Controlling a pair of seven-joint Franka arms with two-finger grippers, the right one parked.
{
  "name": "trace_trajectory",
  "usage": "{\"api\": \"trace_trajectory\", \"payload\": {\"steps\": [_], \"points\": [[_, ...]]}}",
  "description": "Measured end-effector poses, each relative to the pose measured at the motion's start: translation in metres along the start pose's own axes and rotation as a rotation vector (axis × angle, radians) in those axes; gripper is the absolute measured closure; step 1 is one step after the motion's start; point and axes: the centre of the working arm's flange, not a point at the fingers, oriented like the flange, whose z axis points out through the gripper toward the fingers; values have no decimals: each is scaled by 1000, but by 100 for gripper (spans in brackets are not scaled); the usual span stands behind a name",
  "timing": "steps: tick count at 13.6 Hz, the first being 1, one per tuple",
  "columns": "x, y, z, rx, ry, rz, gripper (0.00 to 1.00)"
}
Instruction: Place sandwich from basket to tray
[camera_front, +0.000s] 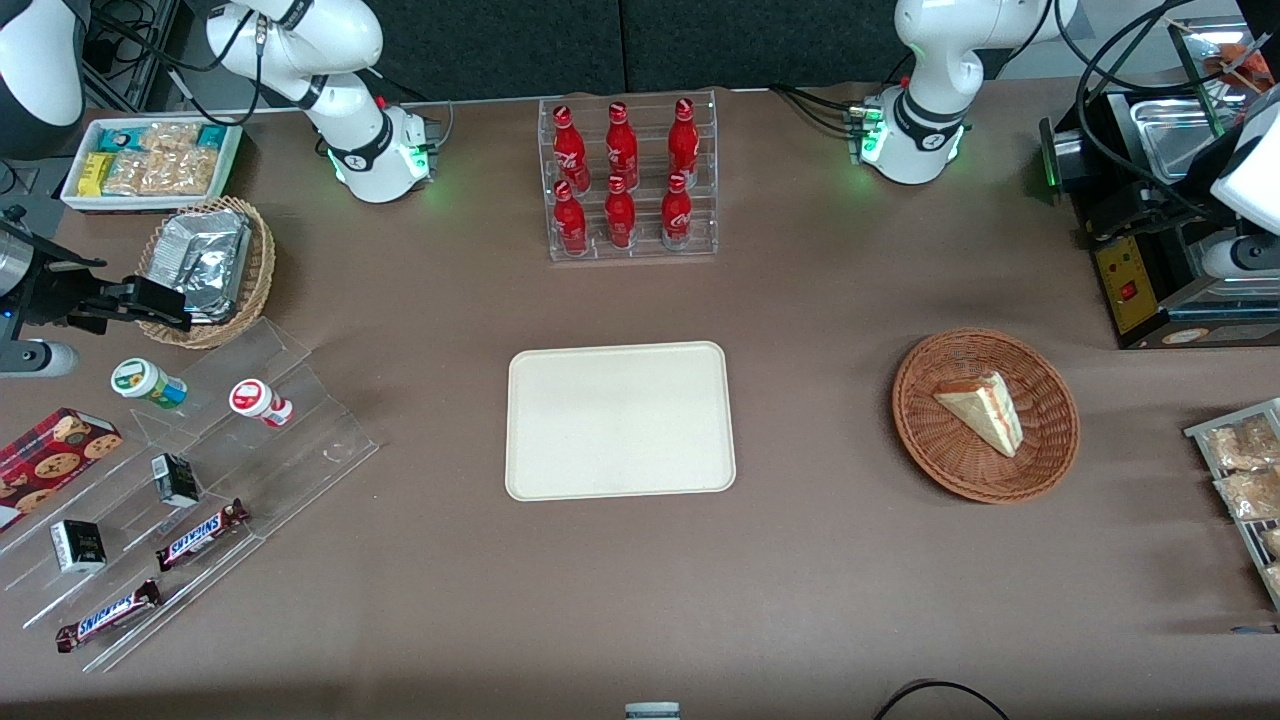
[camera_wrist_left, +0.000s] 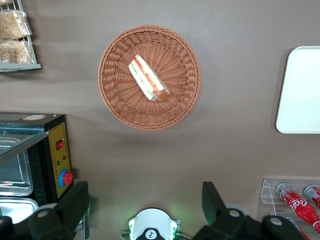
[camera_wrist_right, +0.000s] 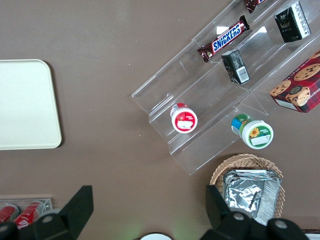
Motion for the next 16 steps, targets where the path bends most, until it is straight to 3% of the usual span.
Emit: {"api": "trace_trajectory", "payload": {"steps": [5, 8, 10, 14, 16], "points": [[3, -2, 3, 4, -5, -3, 0], [25, -14, 25, 57, -14, -49, 0], [43, -27, 43, 70, -16, -97, 0], [64, -70, 75, 56, -3, -296, 0], [72, -71, 92, 17, 11, -424, 0]]}}
